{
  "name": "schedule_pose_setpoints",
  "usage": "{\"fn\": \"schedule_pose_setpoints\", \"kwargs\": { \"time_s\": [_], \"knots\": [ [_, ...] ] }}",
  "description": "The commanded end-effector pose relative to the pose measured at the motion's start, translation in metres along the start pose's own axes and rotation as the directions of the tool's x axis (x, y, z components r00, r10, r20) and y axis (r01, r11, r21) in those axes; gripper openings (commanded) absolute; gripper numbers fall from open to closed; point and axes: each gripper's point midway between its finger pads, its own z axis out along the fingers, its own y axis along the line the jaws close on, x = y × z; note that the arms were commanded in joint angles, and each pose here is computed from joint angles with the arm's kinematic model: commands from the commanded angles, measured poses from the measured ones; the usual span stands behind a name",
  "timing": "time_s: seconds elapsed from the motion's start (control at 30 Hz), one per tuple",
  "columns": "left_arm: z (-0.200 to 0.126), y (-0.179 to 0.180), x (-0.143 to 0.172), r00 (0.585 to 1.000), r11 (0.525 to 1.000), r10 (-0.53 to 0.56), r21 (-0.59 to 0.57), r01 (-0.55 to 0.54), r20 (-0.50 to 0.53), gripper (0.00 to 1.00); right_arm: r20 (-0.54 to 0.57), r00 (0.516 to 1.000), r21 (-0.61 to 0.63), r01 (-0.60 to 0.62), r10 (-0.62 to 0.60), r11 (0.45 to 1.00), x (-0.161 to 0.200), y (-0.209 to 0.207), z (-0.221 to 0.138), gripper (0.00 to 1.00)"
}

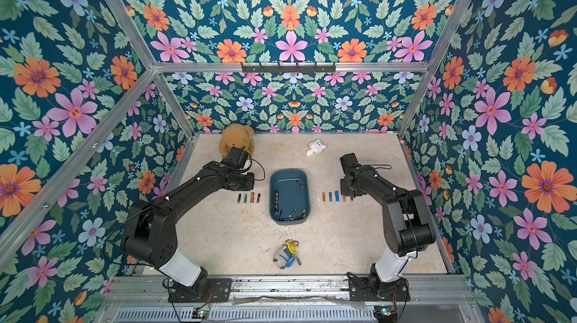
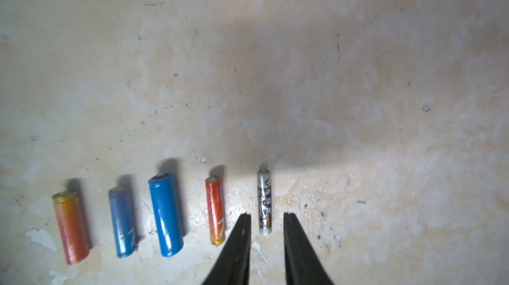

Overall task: Take the batteries out of the storage box
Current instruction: Place the battery at the center of the board.

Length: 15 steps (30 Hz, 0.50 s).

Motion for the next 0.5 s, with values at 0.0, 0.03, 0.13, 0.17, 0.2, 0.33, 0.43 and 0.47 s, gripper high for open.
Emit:
{"fn": "schedule_pose_setpoints", "kwargs": {
  "time_s": [0.0,0.03,0.13,0.17,0.2,0.33,0.43,0.47],
  "knots": [
    [-0.01,-0.012,-0.007,1.0,1.0,0.007,-0.03,-0.006,0.029,0.26,0.011,1.0,0.007,-0.028,0.028,1.0,-0.006,-0.002,-0.009,0.27],
    [-0.013,-0.018,-0.011,0.999,0.999,0.013,-0.036,-0.011,0.046,0.26,0.012,0.999,-0.003,-0.035,0.035,0.999,-0.008,0.0,-0.011,0.27],
    [-0.018,-0.041,-0.016,0.996,0.997,0.051,-0.066,-0.046,0.067,0.27,0.057,0.997,-0.04,-0.052,0.055,0.998,-0.018,0.007,-0.03,0.28],
    [-0.017,-0.047,-0.017,0.996,0.995,0.061,-0.083,-0.056,0.065,0.28,0.059,0.997,-0.049,-0.051,0.054,0.997,-0.019,0.011,-0.032,0.28],
    [-0.015,-0.05,-0.016,0.996,0.993,0.063,-0.107,-0.057,0.058,0.28,0.064,0.997,-0.056,-0.049,0.053,0.997,-0.02,0.014,-0.033,0.28],
    [-0.008,-0.07,-0.015,0.995,0.977,0.099,-0.192,-0.092,0.027,0.3,0.065,0.996,-0.071,-0.054,0.058,0.996,-0.021,0.021,-0.035,0.28],
    [-0.003,-0.083,-0.011,0.992,0.966,0.123,-0.229,-0.119,0.006,0.33,0.067,0.995,-0.081,-0.065,0.07,0.995,-0.022,0.023,-0.035,0.28],
    [0.0,-0.086,-0.01,0.992,0.964,0.127,-0.236,-0.124,-0.002,0.34,0.069,0.995,-0.083,-0.065,0.071,0.994,-0.023,0.023,-0.035,0.28]
  ]
}}
